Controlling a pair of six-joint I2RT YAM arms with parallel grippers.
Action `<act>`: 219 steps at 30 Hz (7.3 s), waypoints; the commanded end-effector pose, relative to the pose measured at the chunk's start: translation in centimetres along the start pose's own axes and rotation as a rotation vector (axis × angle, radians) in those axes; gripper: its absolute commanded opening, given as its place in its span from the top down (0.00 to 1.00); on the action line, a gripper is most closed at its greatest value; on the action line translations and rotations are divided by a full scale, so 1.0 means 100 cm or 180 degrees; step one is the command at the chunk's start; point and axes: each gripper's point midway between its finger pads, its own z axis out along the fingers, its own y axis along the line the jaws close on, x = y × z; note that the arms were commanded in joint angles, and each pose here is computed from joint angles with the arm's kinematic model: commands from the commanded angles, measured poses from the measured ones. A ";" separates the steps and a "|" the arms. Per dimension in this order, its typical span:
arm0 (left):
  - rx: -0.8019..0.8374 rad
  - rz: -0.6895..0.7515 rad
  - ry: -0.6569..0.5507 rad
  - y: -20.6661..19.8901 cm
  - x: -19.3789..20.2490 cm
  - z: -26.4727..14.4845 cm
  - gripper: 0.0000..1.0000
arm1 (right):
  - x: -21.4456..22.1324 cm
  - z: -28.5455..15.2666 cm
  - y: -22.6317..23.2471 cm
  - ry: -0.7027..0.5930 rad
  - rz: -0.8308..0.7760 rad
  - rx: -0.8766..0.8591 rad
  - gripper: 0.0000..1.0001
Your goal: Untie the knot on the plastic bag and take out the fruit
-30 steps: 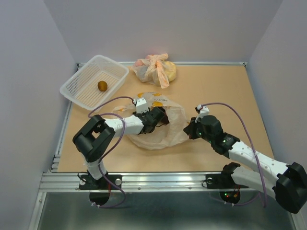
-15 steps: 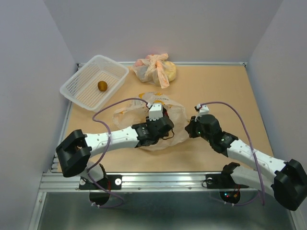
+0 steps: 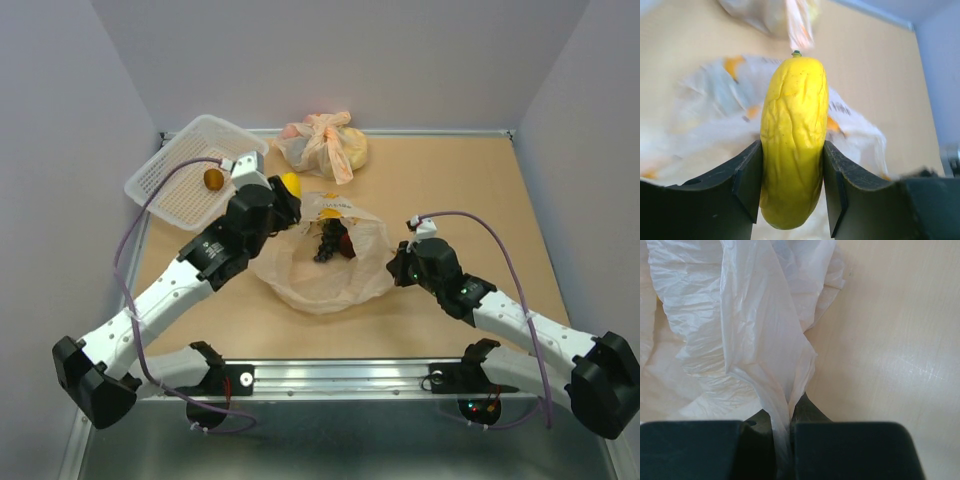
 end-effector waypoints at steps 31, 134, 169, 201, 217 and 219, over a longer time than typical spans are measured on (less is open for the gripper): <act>-0.2176 -0.0641 -0.0915 0.302 -0.176 0.098 0.02 | -0.019 -0.004 0.016 -0.0143 -0.0061 -0.0216 1.00; 0.1405 0.0979 0.0615 -0.064 0.053 -0.022 1.00 | -0.045 0.009 -0.017 -0.0209 -0.0097 0.0595 0.99; -0.2131 0.0003 -0.0961 0.274 -0.197 0.111 0.11 | -0.045 -0.004 0.013 -0.0164 -0.0146 0.0021 1.00; 0.0023 0.0014 0.0456 -0.033 0.102 0.071 0.20 | -0.057 -0.022 0.003 -0.0349 -0.0023 0.0183 1.00; -0.0181 0.0068 0.0515 -0.049 0.154 0.154 0.11 | -0.052 -0.028 0.008 -0.0337 0.0009 0.0054 1.00; -0.0283 0.0136 0.0605 -0.042 0.168 0.161 0.11 | -0.052 -0.029 0.009 -0.0332 0.0003 0.0030 1.00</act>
